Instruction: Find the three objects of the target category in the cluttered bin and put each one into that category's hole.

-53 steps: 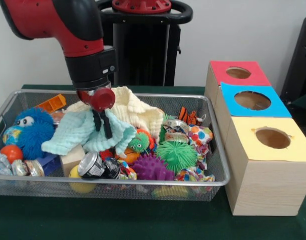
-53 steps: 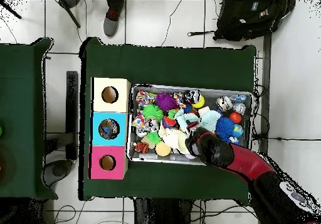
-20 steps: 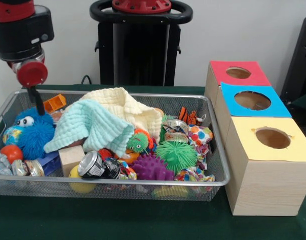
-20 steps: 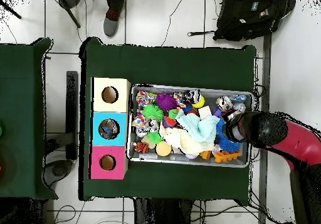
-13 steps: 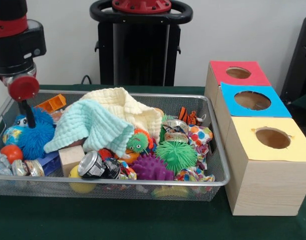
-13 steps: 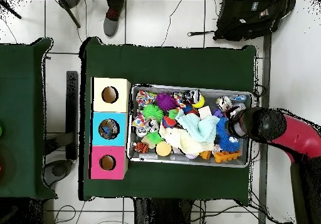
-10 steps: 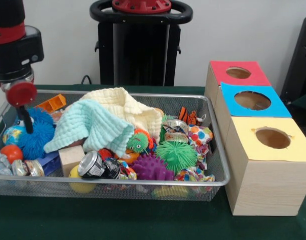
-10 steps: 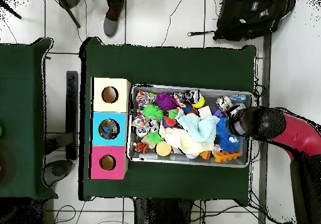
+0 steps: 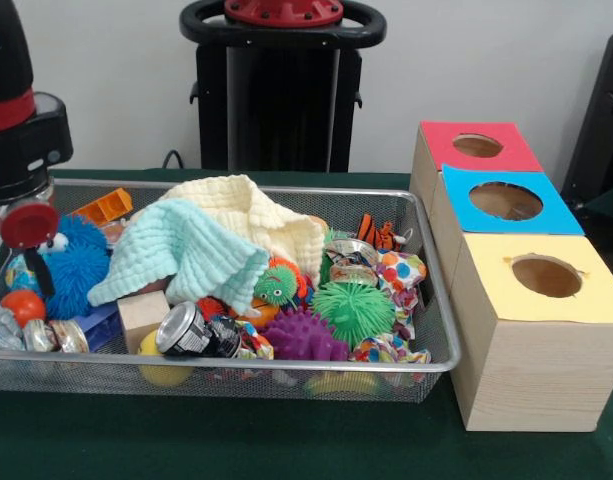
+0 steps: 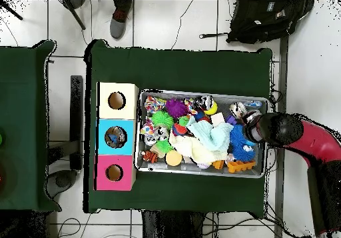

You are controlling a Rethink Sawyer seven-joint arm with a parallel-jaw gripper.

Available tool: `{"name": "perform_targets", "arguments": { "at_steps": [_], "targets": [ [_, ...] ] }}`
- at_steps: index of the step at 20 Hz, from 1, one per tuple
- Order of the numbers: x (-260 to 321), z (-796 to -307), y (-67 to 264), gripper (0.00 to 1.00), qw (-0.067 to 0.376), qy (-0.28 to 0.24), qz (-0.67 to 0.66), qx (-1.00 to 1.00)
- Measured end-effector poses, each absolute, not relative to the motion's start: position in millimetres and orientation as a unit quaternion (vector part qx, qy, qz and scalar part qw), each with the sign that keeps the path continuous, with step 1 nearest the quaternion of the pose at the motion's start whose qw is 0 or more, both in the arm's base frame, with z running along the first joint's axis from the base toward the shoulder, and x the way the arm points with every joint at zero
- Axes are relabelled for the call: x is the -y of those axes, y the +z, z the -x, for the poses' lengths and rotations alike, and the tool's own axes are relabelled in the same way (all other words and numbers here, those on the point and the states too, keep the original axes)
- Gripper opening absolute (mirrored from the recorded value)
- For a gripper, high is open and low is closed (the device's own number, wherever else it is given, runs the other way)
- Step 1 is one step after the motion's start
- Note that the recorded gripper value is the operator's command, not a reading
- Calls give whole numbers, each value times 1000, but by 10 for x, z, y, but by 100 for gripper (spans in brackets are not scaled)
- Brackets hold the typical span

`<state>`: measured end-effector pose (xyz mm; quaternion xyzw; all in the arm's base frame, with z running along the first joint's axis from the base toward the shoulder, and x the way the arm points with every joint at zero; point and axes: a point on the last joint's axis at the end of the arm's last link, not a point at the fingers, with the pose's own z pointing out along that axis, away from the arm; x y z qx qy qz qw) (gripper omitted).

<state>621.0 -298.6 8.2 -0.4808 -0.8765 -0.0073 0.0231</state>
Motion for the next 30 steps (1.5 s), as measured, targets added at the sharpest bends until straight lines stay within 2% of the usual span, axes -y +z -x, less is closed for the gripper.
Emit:
{"name": "perform_targets", "arguments": {
  "at_steps": [13,25,26,30],
  "targets": [
    [3024,-6207,-395,100,34,-21,479,877],
    [2976,-6223,-601,100,40,-36,458,887],
    [3011,-6209,-602,0,39,-38,457,888],
    [3058,-6197,-598,0,38,-41,458,887]
  ]
}}
